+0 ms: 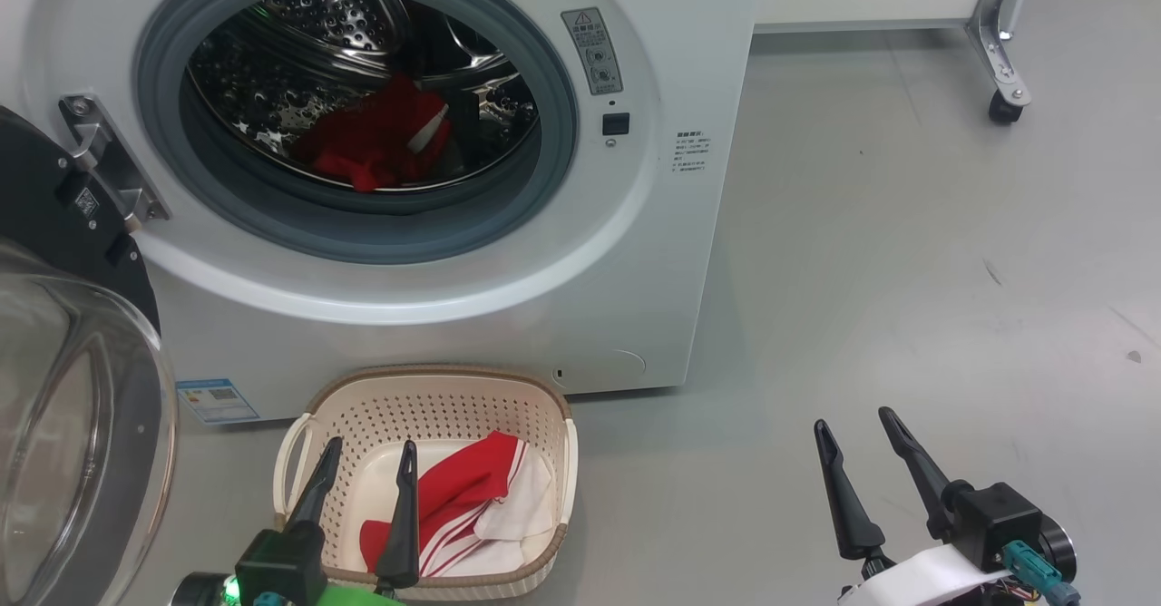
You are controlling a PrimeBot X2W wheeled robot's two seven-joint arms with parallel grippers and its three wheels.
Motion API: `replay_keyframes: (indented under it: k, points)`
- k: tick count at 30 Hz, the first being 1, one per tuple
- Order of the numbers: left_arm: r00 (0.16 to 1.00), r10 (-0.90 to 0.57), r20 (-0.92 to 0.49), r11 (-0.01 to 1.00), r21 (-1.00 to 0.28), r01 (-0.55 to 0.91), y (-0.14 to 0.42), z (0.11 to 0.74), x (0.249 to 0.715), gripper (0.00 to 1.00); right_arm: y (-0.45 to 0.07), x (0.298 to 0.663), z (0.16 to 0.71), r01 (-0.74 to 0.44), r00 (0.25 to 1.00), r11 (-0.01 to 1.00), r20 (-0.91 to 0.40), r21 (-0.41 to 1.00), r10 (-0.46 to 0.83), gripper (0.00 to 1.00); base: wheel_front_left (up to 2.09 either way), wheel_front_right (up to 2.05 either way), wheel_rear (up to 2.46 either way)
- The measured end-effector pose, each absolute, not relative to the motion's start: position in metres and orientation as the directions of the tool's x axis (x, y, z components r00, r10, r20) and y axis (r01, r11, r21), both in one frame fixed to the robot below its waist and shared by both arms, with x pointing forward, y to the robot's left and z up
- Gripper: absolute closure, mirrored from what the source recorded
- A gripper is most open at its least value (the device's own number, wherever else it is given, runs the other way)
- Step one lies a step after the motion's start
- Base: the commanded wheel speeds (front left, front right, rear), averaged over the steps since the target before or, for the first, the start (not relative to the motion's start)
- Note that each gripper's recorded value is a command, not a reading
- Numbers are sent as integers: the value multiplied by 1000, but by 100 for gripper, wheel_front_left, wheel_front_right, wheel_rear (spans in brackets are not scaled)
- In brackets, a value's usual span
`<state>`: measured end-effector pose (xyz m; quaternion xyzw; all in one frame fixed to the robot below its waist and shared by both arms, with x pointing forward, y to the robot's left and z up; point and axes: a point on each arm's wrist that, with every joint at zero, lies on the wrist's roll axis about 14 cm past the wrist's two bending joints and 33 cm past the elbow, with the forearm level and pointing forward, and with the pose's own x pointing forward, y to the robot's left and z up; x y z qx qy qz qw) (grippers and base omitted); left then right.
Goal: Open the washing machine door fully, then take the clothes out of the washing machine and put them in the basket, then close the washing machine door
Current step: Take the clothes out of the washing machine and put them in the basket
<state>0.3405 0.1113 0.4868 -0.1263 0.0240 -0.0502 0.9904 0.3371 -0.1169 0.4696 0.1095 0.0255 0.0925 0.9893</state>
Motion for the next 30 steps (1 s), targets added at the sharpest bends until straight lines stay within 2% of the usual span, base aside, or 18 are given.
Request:
replay_keyframes:
  k: [7, 16, 30]
  points:
    - [992, -111, -58, 962, -258, 93, 110, 481, 345, 0, -114, 340, 464, -179, 980, 957, -48, 229, 195, 0, 0, 0, 0]
    - [978, -136, -161, 960, -265, 90, 103, 453, 357, 0, -113, 353, 458, -182, 977, 955, -67, 236, 203, 0, 0, 0, 0]
    - [940, -197, -279, 958, -257, 124, 88, 411, 427, 0, -114, 389, 440, -176, 974, 953, -99, 248, 206, 0, 0, 0, 0]
